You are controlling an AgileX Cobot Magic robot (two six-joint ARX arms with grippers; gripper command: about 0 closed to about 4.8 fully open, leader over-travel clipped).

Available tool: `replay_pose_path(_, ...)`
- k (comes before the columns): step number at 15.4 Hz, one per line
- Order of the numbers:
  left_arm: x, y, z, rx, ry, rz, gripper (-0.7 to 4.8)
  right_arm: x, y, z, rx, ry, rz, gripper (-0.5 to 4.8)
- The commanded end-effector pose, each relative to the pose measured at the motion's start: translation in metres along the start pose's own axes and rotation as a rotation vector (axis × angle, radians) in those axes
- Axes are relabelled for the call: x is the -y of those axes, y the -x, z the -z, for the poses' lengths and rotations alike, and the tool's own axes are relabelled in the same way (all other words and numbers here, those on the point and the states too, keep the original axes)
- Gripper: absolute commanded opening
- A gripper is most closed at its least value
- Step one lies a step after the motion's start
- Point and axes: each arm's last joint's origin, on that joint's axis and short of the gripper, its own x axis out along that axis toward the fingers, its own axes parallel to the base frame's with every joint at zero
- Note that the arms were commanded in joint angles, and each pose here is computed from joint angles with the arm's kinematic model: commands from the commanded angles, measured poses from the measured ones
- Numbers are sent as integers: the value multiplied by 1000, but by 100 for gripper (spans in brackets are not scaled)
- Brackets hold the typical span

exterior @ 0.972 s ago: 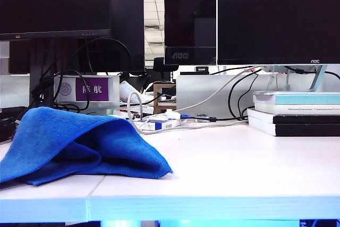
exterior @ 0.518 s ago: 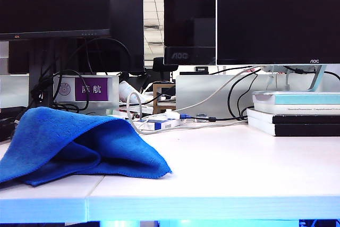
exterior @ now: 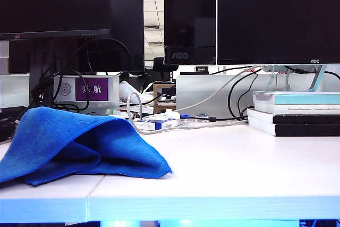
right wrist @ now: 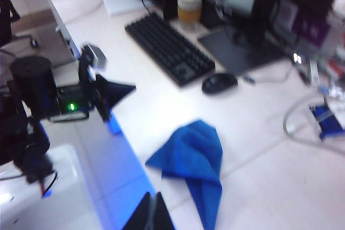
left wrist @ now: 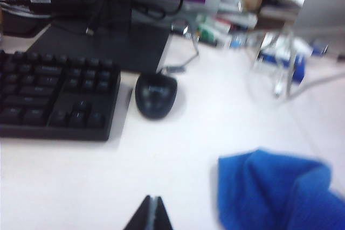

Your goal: Wipe the table from right to left using the rag.

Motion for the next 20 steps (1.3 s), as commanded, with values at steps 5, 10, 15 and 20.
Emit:
replay_pose_path(5,-5,-8,23,-23,-50,-82,-6,-24,-37,20,97,29,153,-1)
replay_pose_path(10,-6,-8,27,-63,-34,-83,-1,-23,-36,20,103,21,179,-1)
replay_pose_path(15,-4,-6,25,-37,-39,-73,-2,-21,-37,17,128,23,246,-1)
replay_pose_path(20,-1,-4,22,11,-49,-47,-2,-22,-40,16,138,18,268,-1)
